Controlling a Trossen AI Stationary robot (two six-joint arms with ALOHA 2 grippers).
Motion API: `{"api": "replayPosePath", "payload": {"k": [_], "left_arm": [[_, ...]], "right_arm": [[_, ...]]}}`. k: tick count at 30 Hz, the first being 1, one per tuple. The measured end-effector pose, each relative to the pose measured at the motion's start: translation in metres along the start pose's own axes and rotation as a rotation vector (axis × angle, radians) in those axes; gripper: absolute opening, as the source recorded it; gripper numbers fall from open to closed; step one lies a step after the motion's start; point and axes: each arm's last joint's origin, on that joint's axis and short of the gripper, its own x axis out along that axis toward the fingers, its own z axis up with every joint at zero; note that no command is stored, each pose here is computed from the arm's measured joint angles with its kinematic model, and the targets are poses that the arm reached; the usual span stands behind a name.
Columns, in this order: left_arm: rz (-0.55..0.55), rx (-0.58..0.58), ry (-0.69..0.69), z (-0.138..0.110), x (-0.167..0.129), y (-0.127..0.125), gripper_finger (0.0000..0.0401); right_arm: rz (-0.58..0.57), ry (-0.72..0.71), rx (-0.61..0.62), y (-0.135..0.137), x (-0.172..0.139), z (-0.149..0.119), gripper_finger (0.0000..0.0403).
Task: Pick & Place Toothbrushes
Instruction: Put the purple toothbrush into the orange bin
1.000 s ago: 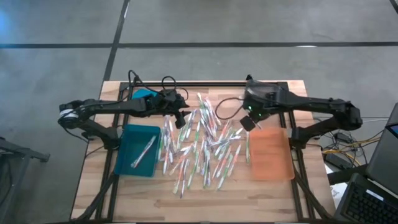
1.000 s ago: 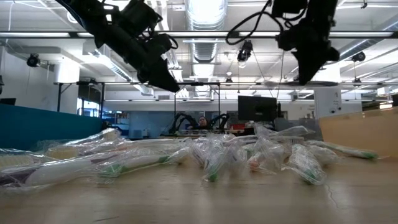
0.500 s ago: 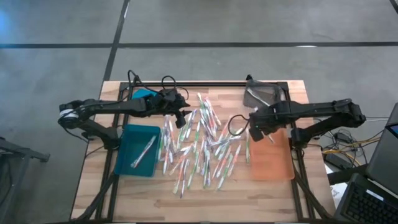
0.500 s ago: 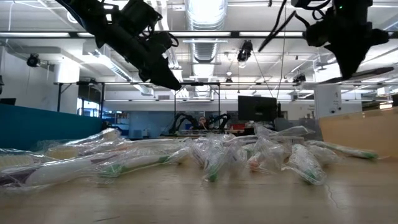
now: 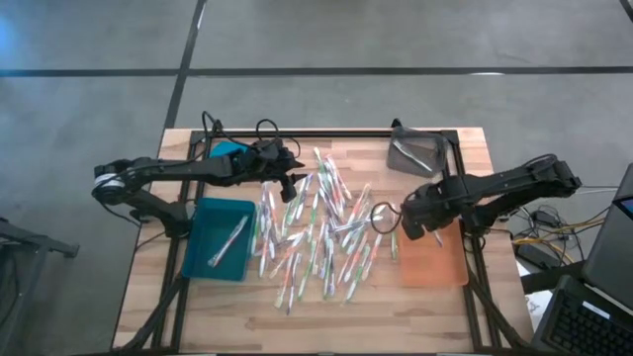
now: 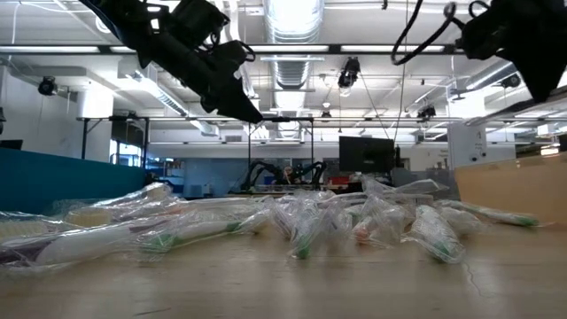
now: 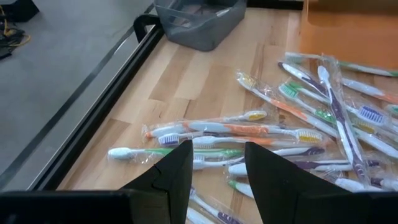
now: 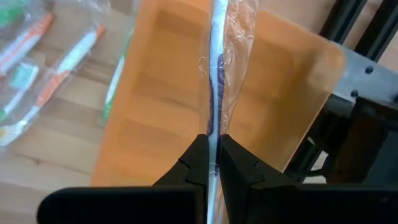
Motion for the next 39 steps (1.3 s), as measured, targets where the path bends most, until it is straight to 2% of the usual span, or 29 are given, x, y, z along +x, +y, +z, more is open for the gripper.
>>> {"api": "replayPosePath", "payload": {"k": [9, 20, 32, 39], "left_arm": [[0.002, -0.001, -0.029, 0.003, 0.000, 0.000, 0.0151], [0.006, -0.007, -0.069, 0.007, 0.000, 0.001, 0.0151], [0.010, 0.026, -0.095, 0.009, 0.000, 0.001, 0.0151], [0.013, 0.034, -0.104, 0.010, -0.001, 0.001, 0.0151]], "right_arm": [[-0.052, -0.015, 0.012, -0.002, 0.004, -0.028, 0.0014], [-0.146, -0.071, 0.129, -0.013, 0.038, -0.059, 0.0014], [-0.110, -0.074, 0.205, -0.014, 0.086, -0.062, 0.0017], [-0.119, -0.078, 0.212, -0.011, 0.091, -0.062, 0.0018]]}}
